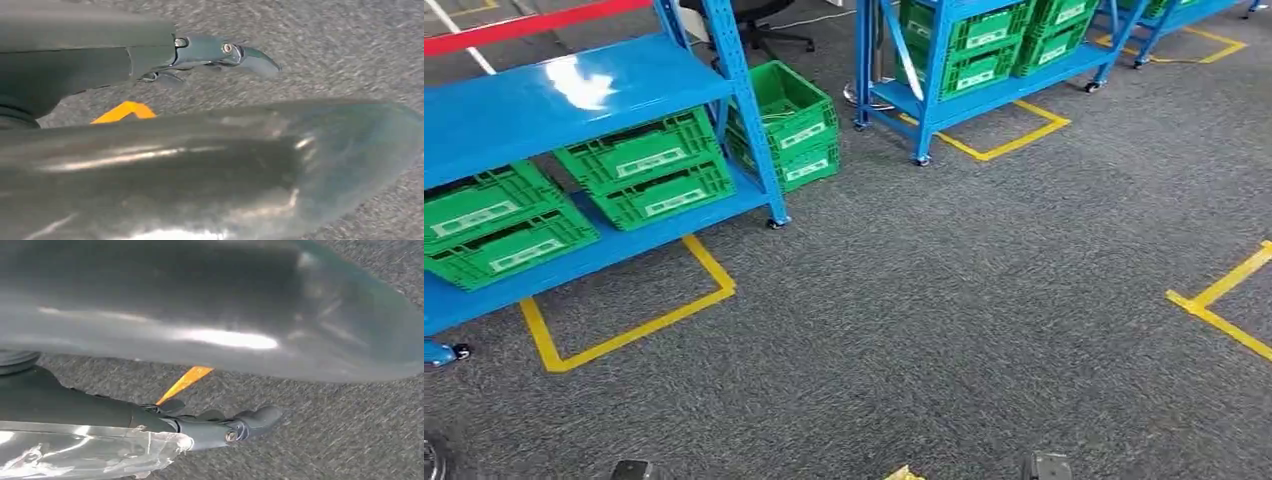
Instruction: Take the parts from the cabinet and place them on the table.
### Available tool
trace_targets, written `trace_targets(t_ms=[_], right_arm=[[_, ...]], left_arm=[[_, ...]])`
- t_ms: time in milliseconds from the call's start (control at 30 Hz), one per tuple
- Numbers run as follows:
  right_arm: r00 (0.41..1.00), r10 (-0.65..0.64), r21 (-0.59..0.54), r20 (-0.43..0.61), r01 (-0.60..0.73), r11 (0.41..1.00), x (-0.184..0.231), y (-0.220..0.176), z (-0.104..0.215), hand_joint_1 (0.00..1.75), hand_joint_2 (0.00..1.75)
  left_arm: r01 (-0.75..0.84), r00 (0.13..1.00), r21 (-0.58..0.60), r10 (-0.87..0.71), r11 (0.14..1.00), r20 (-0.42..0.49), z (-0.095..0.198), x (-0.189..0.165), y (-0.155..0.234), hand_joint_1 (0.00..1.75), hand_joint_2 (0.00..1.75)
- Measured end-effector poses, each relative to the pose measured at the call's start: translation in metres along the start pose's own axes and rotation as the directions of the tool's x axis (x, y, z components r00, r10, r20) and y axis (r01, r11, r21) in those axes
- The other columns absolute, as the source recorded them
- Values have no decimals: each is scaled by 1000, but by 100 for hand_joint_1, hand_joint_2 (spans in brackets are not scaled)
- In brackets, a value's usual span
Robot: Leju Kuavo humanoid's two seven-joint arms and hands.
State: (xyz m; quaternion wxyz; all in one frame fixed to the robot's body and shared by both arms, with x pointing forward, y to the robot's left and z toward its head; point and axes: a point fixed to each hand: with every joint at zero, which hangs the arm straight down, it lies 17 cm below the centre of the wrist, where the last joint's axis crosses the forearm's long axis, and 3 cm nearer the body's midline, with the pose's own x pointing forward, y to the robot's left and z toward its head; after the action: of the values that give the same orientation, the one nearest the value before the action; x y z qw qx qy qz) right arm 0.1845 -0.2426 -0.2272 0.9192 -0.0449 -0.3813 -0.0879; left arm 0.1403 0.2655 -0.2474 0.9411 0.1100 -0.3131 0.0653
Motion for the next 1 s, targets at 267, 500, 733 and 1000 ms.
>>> trace_targets(t_ms=[267,500,733,1000], right_arm=[[1000,4,2,2,-4,1000,0,1,0,0,0],[1000,7,5,8,-7,1000,4,2,-2,0,0],[1000,6,3,1,-6,1000,0,1,0,0,0],[1000,4,5,4,-4,1000,1,2,0,0,0]], left_arm=[[1,1000,2,-1,1000,4,-1,3,0,0,0],[0,1000,5,0,1000,3,-1,2,1,0,0],[-6,1000,7,6,1000,4,-2,3,1,0,0],[-5,1000,10,5,1000,-2,-1,0,2,0,0]])
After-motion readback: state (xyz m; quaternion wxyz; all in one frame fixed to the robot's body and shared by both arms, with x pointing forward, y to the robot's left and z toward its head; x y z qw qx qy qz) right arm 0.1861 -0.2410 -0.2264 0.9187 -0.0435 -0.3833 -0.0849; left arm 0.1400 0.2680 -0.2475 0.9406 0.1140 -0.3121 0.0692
